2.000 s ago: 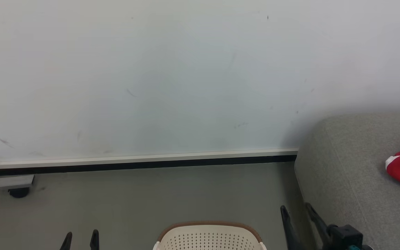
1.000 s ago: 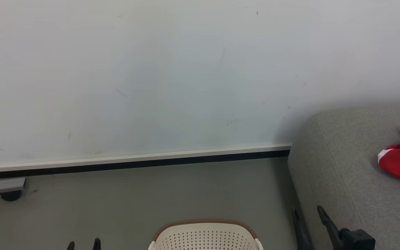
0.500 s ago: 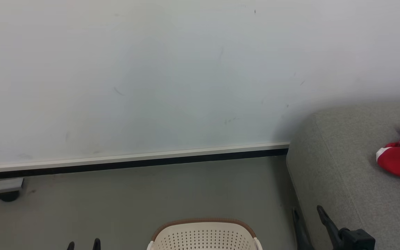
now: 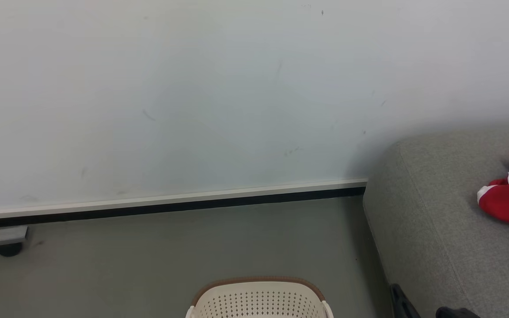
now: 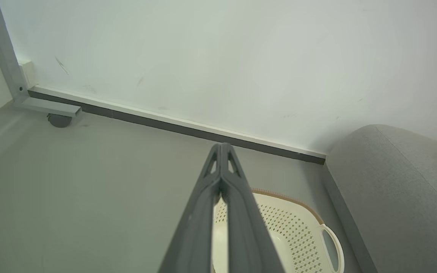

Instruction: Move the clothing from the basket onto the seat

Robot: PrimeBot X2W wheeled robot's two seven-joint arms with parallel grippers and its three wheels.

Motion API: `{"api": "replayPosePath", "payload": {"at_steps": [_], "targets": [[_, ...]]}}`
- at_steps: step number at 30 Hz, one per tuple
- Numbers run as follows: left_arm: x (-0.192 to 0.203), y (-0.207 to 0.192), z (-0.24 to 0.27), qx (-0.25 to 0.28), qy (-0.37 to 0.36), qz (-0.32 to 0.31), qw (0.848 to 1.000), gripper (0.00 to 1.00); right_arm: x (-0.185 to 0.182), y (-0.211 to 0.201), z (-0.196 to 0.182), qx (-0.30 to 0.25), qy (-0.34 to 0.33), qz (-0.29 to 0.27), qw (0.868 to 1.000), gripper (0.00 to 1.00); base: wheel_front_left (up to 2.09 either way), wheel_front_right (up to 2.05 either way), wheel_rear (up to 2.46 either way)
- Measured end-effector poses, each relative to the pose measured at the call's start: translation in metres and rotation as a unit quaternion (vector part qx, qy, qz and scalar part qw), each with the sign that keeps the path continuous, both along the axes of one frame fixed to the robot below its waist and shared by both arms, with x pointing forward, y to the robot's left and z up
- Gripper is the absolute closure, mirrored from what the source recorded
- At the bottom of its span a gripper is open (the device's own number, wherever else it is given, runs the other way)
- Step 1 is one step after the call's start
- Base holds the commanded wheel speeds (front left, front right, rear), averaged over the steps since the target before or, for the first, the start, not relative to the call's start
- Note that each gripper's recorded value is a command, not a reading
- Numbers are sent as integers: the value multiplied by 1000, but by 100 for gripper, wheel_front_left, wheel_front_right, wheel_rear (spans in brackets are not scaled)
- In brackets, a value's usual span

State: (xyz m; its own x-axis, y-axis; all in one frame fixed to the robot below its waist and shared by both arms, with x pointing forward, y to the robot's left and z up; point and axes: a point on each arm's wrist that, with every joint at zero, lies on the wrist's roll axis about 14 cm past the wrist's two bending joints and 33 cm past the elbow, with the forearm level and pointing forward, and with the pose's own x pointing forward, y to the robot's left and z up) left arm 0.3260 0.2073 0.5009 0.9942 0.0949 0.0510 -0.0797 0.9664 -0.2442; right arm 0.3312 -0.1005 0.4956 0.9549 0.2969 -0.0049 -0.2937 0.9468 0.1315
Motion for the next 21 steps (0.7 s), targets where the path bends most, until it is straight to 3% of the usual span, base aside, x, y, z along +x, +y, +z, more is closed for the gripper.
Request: {"api": "replayPosePath", "payload": {"at_steps": [10, 21], "targets": [[4, 5, -9, -89, 20, 8, 996, 100, 6, -13, -1, 95, 27, -26, 995, 100, 0, 0, 0], [14, 6, -8, -176, 23, 8, 984, 100, 15, -26, 5, 186, 41, -49, 981, 100, 0, 0, 0]]}}
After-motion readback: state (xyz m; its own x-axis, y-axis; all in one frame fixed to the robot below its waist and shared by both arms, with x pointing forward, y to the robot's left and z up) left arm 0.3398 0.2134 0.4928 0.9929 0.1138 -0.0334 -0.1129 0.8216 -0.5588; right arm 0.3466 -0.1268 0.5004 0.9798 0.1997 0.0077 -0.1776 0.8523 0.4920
